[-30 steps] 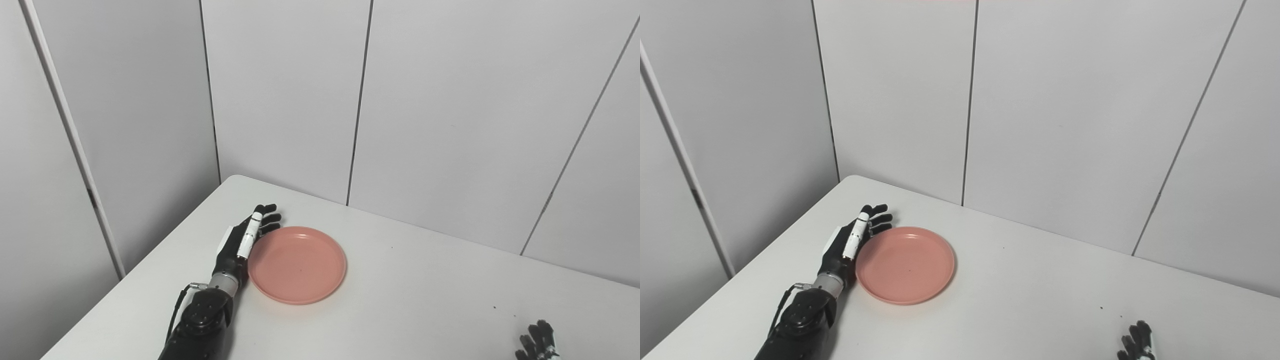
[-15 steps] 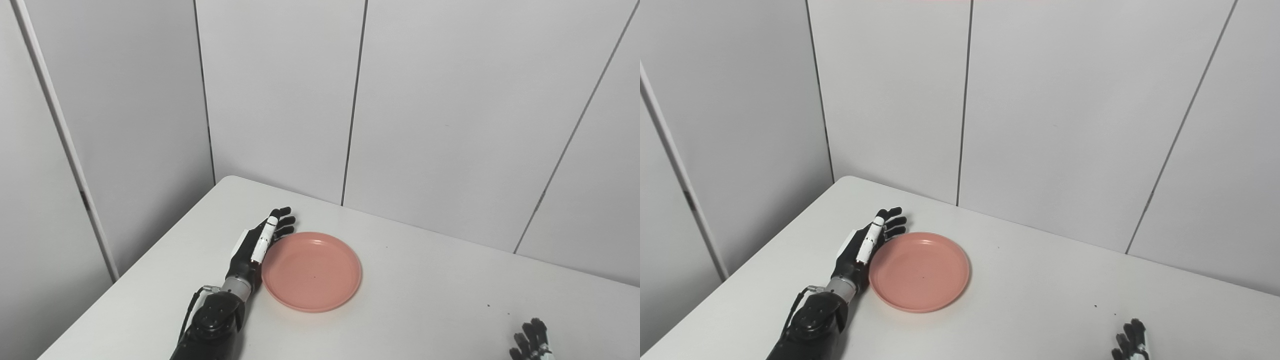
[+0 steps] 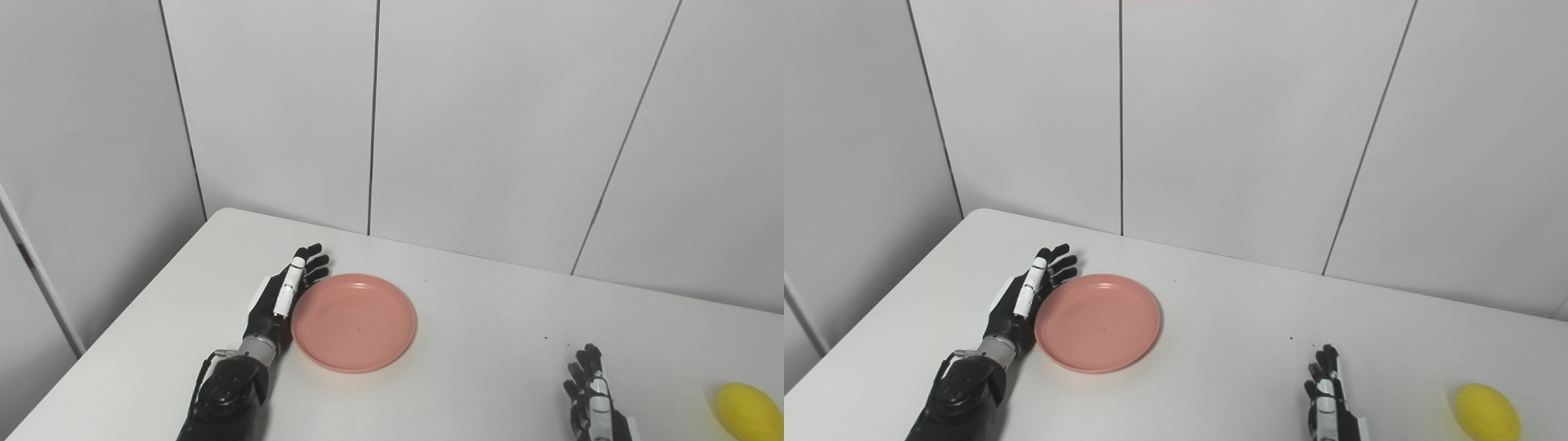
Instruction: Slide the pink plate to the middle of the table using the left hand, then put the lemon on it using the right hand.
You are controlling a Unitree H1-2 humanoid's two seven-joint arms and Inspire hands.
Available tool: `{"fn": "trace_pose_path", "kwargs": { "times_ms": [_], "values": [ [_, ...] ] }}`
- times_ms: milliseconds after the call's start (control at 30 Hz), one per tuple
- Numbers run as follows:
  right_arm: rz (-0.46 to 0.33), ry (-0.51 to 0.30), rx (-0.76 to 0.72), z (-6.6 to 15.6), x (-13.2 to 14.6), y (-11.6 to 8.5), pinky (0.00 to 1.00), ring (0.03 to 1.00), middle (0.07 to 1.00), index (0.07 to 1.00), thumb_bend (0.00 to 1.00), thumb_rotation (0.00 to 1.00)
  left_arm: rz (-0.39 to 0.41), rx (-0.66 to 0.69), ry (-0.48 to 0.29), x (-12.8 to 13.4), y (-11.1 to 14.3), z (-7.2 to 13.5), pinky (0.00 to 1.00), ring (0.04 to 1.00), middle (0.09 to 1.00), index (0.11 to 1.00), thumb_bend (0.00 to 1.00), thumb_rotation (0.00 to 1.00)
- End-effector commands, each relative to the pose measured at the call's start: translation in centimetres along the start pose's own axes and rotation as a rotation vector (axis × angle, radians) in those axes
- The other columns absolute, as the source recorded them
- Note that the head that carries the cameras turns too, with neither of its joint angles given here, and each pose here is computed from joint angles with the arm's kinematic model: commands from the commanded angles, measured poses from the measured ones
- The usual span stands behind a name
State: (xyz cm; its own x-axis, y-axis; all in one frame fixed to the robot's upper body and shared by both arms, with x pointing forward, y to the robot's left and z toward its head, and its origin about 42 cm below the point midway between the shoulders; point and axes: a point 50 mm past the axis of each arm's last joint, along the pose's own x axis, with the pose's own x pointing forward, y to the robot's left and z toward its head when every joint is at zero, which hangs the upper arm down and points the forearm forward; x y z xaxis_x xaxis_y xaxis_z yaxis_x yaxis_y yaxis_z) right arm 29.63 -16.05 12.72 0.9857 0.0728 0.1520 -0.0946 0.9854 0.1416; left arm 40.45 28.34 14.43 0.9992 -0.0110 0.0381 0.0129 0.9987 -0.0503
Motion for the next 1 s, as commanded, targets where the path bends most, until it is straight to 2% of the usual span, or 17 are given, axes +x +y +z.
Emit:
{"fn": "trace_pose_path", "kwargs": {
  "times_ms": [0,233,367,600,733,967],
  "values": [
    [0.010,-0.063,0.008,1.0,0.6,0.9,1.00,1.000,0.998,1.000,0.63,0.98,-0.072,-0.013,-0.053,1.1,-1.4,2.3,0.87,0.877,0.870,0.859,0.50,1.00],
    [0.008,-0.072,0.005,1.2,1.0,2.2,1.00,1.000,0.998,1.000,0.61,1.00,-0.126,-0.063,-0.036,0.8,-3.0,2.1,0.86,0.873,0.869,0.856,0.48,1.00],
    [-0.003,-0.079,-0.003,1.2,1.2,2.8,1.00,1.000,0.992,0.992,0.60,1.00,-0.176,-0.032,-0.030,0.6,-3.5,2.2,0.87,0.883,0.876,0.861,0.47,1.00],
    [-0.015,-0.080,-0.013,1.2,1.6,3.8,1.00,1.000,0.988,0.995,0.60,0.99,-0.207,-0.015,-0.017,-0.1,-4.6,2.5,0.86,0.880,0.874,0.860,0.44,1.00],
    [-0.008,-0.079,-0.017,1.1,1.8,4.3,1.00,1.000,0.997,1.000,0.61,0.99,-0.237,-0.014,-0.025,-0.6,-5.5,2.4,0.87,0.885,0.879,0.862,0.46,1.00],
    [-0.016,-0.082,-0.024,1.0,1.9,4.6,1.00,1.000,1.000,1.000,0.61,0.99,-0.244,-0.088,-0.008,-1.7,-7.7,1.7,0.88,0.892,0.886,0.866,0.47,1.00]
  ]
}}
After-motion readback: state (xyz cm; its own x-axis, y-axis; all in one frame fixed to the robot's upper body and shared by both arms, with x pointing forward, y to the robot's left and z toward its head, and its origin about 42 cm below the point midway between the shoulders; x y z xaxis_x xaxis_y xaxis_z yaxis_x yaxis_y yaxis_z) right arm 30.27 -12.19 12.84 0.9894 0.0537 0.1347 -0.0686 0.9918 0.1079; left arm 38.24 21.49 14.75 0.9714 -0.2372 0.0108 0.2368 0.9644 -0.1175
